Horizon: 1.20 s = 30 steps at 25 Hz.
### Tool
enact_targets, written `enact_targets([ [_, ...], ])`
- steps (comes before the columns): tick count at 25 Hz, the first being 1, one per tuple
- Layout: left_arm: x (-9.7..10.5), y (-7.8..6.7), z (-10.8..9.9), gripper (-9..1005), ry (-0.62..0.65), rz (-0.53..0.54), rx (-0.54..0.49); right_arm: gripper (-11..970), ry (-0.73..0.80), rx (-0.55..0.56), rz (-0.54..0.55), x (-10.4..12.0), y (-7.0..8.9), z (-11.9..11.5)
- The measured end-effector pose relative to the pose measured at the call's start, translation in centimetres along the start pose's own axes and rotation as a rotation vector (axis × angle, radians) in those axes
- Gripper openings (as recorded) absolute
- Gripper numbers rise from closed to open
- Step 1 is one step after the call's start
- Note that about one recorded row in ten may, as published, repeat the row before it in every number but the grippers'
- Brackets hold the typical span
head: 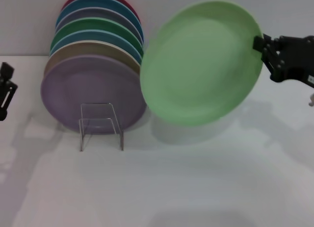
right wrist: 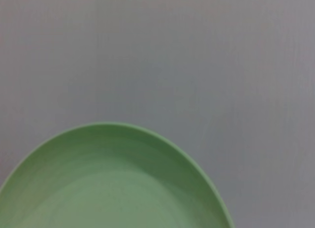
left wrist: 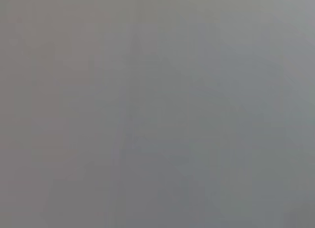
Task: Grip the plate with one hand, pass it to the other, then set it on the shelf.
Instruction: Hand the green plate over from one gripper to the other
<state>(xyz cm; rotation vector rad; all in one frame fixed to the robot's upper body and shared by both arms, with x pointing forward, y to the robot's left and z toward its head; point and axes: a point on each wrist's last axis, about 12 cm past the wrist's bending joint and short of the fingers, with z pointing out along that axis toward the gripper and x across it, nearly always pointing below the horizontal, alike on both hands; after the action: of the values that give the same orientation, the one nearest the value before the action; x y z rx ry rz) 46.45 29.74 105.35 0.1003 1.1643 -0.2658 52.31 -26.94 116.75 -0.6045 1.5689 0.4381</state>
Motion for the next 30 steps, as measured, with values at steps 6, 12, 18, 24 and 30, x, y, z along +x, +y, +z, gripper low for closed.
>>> enact_targets([
  [6,-1.5,0.3,1.6,824,0.027,-0.139,0.187,68,-0.069,-0.002,0.057,2.5,-1.7,-2.6],
  [12,-2.5,0.1,3.7,824,0.114,-0.178,0.285,70,-0.071,0.018,0.071,3.8,-2.5,-3.5],
  [18,-3.7,-1.6,6.1,824,0.272,-0.011,0.271,73,-0.065,0.019,0.094,4.5,-2.8,-3.4],
  [24,-6.6,-3.9,8.5,813,0.399,0.126,0.246,75,-0.067,0.024,0.091,4.5,-3.0,-3.3],
  [30,-10.9,-7.4,10.6,785,0.543,0.201,0.31,77,-0.061,0.026,0.057,4.9,-3.0,-3.1],
])
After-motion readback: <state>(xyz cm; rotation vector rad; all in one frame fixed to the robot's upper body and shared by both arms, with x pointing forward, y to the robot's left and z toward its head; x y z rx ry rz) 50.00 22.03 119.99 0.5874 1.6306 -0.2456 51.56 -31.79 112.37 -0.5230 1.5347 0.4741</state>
